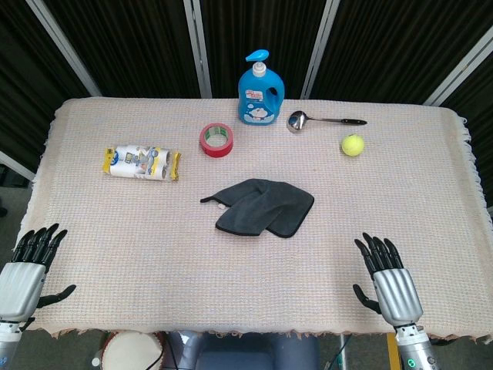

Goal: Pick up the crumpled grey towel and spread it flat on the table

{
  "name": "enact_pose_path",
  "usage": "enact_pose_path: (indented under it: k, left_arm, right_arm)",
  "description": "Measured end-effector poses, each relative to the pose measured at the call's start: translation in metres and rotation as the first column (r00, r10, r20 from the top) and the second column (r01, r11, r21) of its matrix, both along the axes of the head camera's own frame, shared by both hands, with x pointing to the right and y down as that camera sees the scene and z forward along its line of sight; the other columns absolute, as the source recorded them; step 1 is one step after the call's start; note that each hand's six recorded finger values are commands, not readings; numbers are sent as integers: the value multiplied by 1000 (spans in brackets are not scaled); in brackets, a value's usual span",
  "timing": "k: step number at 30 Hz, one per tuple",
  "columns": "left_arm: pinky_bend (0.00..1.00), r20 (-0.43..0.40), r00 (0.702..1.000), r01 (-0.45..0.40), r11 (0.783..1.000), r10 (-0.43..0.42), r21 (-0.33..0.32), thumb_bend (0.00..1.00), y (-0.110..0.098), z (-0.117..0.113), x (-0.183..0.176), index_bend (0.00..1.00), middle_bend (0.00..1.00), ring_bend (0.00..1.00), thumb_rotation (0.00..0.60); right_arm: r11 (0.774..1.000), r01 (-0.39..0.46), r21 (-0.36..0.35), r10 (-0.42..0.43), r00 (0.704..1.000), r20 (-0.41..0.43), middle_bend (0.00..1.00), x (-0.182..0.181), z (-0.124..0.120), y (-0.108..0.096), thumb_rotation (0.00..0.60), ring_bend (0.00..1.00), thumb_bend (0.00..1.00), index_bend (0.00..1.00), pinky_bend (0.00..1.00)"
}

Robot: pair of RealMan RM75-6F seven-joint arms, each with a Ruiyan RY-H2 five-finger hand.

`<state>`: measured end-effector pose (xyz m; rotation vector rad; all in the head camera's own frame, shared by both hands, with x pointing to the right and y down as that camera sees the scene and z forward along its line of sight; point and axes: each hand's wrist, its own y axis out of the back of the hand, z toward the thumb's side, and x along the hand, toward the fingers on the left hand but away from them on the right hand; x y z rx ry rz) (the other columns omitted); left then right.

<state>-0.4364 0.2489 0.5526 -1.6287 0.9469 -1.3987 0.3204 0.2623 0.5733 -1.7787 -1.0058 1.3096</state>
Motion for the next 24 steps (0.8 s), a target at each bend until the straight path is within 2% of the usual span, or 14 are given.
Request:
enact_pose_path:
  k: [10, 24]
  left_arm:
    - [9, 7, 1000, 0, 1000, 0, -2, 0, -1, 1, 1, 0, 0, 0, 600]
    - [9, 6, 1000, 6, 1000, -6, -3, 0, -3, 4, 3, 0, 0, 0, 600]
  right_arm:
    - [1000, -19, 7, 19, 1000, 4, 0, 2, 1, -1, 600, 0, 336, 0, 46]
    - [1000, 12, 27, -12, 1000, 13, 0, -15, 10, 5, 600, 0, 336, 0, 46]
